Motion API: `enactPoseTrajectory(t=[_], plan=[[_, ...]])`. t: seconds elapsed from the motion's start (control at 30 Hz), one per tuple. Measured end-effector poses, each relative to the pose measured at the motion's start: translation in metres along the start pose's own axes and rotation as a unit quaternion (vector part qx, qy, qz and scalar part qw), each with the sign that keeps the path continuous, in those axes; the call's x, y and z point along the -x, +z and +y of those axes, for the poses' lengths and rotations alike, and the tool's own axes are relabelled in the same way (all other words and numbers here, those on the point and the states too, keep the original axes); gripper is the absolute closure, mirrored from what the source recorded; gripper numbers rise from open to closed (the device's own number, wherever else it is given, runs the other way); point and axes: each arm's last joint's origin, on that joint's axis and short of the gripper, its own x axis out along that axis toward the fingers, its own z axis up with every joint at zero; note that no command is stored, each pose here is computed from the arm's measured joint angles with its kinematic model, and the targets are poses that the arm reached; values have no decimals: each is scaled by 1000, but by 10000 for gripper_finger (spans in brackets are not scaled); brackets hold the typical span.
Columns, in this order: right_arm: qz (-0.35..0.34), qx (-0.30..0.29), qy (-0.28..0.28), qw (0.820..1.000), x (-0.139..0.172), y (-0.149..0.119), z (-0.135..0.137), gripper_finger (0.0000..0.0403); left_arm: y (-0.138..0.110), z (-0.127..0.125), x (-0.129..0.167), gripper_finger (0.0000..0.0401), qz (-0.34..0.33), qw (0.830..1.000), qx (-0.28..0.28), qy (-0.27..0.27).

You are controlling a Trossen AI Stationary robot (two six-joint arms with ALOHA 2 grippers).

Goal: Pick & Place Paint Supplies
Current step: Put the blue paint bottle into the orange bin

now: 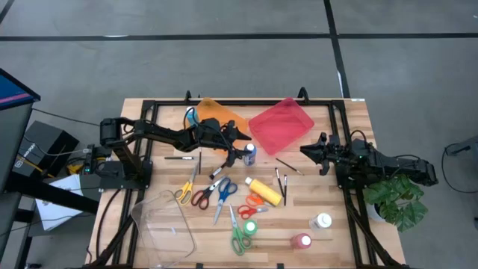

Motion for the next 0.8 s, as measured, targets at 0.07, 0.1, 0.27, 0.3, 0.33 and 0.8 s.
enactPoseTrajectory(t=[0.07, 0.1, 0.27, 0.3, 0.33, 0.8], plan=[[0, 0, 0, 1000, 0, 0, 0, 346, 0, 0, 0, 135, 2, 1000, 0, 13], [0, 0, 0, 1000, 0, 0, 0, 346, 0, 0, 0, 139, 3, 1000, 0, 17], [0, 0, 0, 1000, 0, 0, 0, 346, 0, 0, 0, 183, 3, 1000, 0, 18], [0, 0, 0, 1000, 0, 0, 0, 346, 0, 0, 0, 193, 3, 1000, 0, 17], [0, 0, 0, 1000, 0, 0, 0, 346, -1, 0, 0, 202, 3, 1000, 1, 15], [0, 0, 0, 1000, 0, 0, 0, 346, -6, 1, -2, 295, 17, 1000, 2, 14]])
